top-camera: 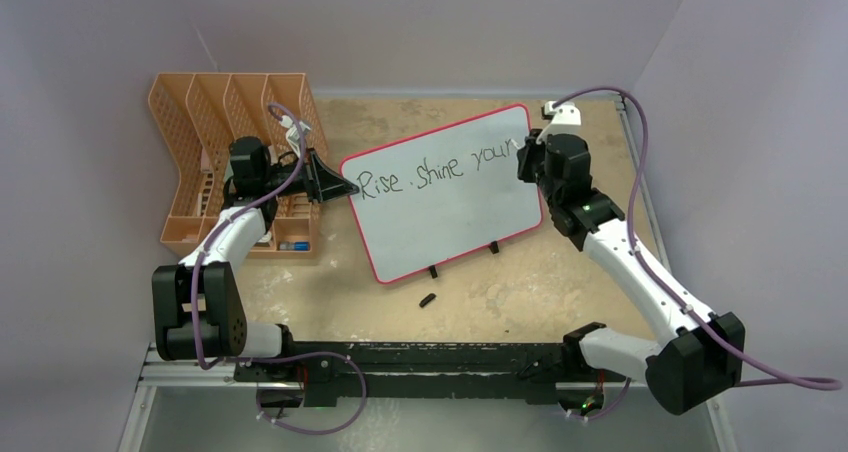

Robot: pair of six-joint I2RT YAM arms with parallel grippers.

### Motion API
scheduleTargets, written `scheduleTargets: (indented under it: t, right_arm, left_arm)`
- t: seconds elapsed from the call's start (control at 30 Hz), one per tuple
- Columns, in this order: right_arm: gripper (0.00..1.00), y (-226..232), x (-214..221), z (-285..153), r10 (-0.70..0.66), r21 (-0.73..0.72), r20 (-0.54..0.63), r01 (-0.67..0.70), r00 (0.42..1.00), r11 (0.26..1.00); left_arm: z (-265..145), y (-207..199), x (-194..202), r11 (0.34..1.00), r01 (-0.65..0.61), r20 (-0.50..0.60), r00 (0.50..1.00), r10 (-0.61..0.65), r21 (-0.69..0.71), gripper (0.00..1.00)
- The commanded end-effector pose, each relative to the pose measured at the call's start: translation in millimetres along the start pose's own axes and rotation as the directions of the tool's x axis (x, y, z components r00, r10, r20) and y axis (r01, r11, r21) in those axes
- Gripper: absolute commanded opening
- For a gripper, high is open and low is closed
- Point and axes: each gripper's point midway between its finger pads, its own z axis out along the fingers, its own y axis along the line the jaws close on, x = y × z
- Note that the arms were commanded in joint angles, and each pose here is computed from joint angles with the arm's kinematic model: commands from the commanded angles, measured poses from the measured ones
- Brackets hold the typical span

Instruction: Write a sentence on the whiteboard

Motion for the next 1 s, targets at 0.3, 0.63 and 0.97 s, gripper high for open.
scheduleTargets:
  t: [0.3, 0.63, 0.97]
  right_arm:
    - [0.00, -5.1, -43.9, -29.7, 0.019, 0.013, 0.094, -0.020, 0.995, 1.000]
    - [0.00, 19.2, -30.5, -57.9, 0.066, -0.104, 0.029, -0.063, 0.997, 0.993]
    - [0.00, 80.0, 2.2, -85.3, 0.093, -0.199, -0.042, -0.100, 0.995, 0.975]
  left_arm:
    - [-1.1, 0.0, -15.1, 0.997, -0.078, 0.025, 0.997, 0.078, -0.025, 0.00]
    - [-1.1, 0.0, -15.3, 0.997, -0.078, 0.028, 0.996, 0.079, -0.029, 0.00]
    - [-1.1, 1.0, -15.0, 0.996, -0.075, 0.037, 0.996, 0.076, -0.041, 0.00]
